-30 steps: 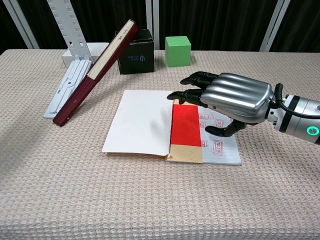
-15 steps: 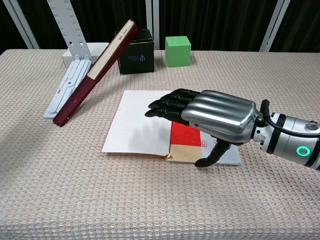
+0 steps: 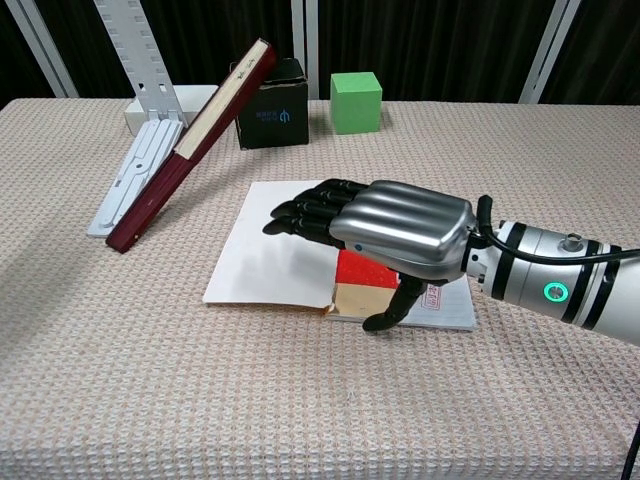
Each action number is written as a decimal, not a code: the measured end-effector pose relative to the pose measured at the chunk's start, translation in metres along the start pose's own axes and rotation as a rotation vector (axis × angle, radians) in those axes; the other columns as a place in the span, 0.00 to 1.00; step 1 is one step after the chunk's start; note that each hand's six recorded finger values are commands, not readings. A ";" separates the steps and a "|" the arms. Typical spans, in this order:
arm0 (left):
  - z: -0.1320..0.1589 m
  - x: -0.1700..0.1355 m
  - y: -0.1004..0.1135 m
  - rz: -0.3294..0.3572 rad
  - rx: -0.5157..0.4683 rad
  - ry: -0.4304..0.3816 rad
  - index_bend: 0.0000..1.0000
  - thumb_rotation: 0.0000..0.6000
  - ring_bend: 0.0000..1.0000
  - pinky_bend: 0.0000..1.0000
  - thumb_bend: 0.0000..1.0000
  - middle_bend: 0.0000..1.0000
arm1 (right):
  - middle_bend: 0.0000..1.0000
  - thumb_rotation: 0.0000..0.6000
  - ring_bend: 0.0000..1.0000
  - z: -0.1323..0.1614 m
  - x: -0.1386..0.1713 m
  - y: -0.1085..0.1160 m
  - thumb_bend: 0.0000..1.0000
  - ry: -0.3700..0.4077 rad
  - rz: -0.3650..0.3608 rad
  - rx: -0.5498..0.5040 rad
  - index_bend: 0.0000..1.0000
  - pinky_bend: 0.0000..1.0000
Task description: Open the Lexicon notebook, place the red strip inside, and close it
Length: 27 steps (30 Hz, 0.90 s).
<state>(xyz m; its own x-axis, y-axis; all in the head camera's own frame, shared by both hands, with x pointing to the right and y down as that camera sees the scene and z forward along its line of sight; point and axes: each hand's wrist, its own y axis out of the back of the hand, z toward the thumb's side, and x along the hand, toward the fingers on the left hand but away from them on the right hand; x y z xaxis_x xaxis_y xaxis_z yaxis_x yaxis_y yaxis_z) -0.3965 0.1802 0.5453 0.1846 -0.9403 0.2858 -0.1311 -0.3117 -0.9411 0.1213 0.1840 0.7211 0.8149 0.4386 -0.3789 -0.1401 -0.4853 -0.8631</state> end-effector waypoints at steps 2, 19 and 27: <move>-0.001 0.000 -0.001 -0.002 0.000 0.001 0.27 1.00 0.08 0.12 0.02 0.13 | 0.00 1.00 0.00 0.001 0.001 0.001 0.00 0.004 -0.003 -0.001 0.00 0.00; 0.000 0.008 -0.015 -0.038 0.001 -0.012 0.27 1.00 0.08 0.12 0.03 0.13 | 0.02 1.00 0.00 -0.024 0.032 0.041 0.02 -0.071 -0.124 -0.009 0.00 0.00; 0.009 0.008 -0.014 -0.031 0.006 -0.025 0.27 1.00 0.08 0.12 0.03 0.13 | 0.01 1.00 0.00 0.005 0.007 0.023 0.09 -0.026 -0.075 -0.050 0.00 0.00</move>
<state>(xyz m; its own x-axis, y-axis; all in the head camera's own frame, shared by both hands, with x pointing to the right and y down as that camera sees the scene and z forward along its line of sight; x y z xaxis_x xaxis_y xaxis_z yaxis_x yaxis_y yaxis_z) -0.3846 0.1781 0.5593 0.2124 -0.9267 0.3101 -0.1193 -0.3396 -0.9330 0.1211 0.1799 0.6963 0.8074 0.4938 -0.3230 -0.0509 -0.4871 -0.8719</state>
